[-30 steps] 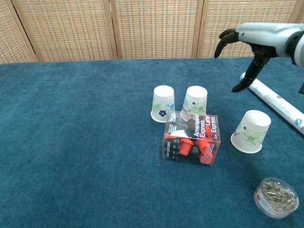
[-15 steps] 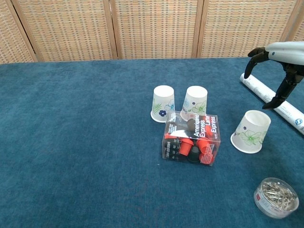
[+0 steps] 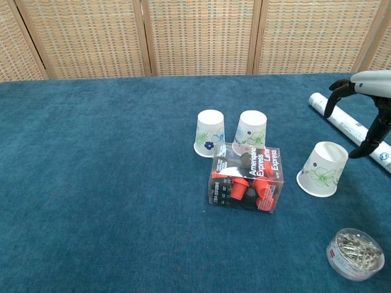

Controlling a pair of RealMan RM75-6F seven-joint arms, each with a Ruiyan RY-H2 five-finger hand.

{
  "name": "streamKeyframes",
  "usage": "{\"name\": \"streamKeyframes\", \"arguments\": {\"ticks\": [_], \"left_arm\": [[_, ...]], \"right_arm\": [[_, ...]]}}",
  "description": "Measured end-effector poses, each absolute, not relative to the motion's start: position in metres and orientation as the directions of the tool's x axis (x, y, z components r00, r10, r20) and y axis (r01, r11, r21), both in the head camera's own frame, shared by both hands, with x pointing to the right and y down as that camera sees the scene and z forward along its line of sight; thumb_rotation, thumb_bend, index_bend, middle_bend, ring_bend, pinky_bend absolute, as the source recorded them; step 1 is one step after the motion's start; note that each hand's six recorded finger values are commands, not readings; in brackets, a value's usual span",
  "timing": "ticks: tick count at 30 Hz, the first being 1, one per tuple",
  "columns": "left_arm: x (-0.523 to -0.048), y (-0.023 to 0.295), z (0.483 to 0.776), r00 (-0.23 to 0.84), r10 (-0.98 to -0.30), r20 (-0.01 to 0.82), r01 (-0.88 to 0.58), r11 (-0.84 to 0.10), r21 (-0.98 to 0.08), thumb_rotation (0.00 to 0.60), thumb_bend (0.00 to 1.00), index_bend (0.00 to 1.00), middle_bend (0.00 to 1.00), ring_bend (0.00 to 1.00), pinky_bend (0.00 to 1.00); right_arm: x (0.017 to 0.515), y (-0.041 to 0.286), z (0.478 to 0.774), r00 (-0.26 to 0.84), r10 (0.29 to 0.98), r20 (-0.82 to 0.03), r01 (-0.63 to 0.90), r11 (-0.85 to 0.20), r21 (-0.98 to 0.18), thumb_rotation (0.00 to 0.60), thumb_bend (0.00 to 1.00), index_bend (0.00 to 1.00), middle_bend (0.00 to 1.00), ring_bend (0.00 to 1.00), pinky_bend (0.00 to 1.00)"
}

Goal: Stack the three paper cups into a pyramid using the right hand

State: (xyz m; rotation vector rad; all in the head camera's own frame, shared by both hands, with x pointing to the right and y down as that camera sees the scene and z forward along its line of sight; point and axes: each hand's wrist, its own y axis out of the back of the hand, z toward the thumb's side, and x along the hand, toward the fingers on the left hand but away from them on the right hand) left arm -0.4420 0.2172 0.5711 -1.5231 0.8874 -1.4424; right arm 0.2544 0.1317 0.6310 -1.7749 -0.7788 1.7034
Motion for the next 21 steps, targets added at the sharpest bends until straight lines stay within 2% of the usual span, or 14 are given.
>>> {"name": "streamKeyframes", "arguments": {"ticks": [21], "left_arm": [[-0.44, 0.218, 0.574, 0.091, -0.907, 0.41, 0.062, -0.406, -0.912, 0.6, 0.31, 0.0, 0.0, 0.0, 0.0]], "right_arm": [[0.252, 0.145, 0.655, 0.039, 0.714, -0.699, 0.055, -0.7, -0.712, 0.6, 0.04, 0.36, 0.0, 0.0, 0.0]]}}
